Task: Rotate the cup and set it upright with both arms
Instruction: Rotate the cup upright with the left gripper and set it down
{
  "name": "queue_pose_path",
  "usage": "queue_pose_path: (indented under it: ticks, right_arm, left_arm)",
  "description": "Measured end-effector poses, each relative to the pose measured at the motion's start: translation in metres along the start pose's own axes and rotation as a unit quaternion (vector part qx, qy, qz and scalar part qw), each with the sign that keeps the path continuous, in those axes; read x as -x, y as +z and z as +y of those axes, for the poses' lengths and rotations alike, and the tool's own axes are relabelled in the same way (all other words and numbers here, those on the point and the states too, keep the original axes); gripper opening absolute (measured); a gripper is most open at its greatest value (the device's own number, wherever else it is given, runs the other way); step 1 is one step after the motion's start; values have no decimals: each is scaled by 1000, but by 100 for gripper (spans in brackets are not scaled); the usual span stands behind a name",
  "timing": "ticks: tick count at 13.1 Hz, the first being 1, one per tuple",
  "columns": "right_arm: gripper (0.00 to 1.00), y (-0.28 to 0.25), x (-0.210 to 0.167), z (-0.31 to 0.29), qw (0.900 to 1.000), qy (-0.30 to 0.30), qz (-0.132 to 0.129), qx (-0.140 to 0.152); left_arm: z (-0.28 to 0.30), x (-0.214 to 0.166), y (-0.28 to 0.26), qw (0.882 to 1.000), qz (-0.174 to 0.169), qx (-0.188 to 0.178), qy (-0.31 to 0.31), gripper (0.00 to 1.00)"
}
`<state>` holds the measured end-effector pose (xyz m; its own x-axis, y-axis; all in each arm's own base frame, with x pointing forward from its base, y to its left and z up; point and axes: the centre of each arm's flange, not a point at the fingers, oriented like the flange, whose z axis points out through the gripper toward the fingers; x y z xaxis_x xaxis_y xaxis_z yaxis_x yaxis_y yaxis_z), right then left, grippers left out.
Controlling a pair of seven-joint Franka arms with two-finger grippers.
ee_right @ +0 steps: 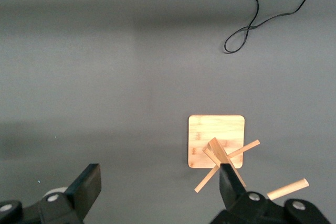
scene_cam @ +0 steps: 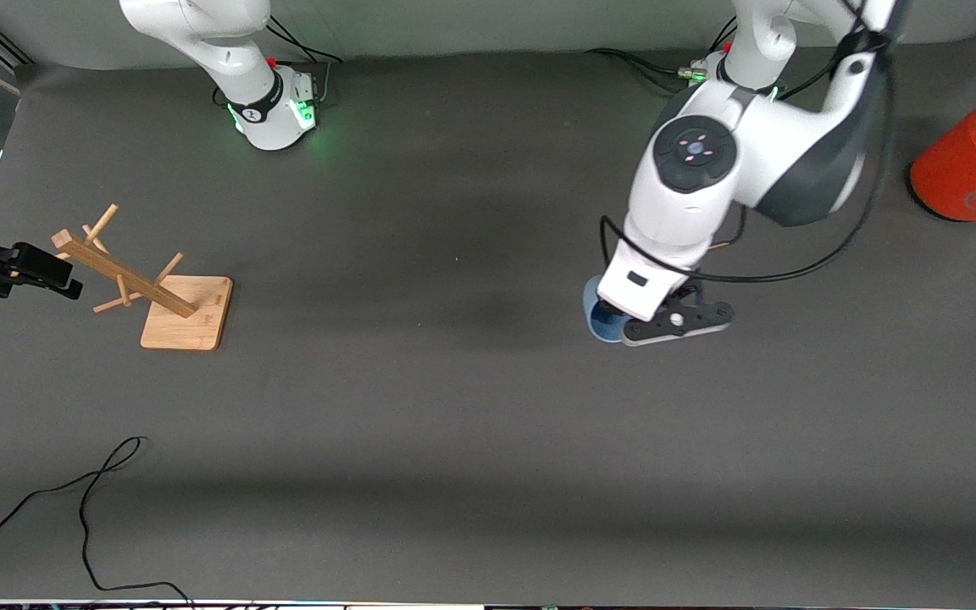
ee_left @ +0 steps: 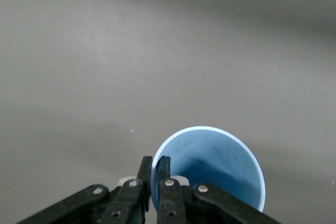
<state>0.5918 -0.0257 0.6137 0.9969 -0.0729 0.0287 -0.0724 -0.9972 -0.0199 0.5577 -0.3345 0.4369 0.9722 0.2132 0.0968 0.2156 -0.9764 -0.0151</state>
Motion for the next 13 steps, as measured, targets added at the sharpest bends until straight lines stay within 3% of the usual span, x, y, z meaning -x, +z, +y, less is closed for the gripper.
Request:
queue_pose_path:
  ticks: [3,7,13]
  right_arm:
    - [100,0,0,0,1000,0,0,0]
    - [100,0,0,0,1000,0,0,0]
    - [100,0,0,0,1000,0,0,0]
  left_arm:
    - [4,24,60,999,29,24,-40,8]
    - [23,47,111,992,107,4,-72,8]
    - [51,84,136,972,217,1,-91,8]
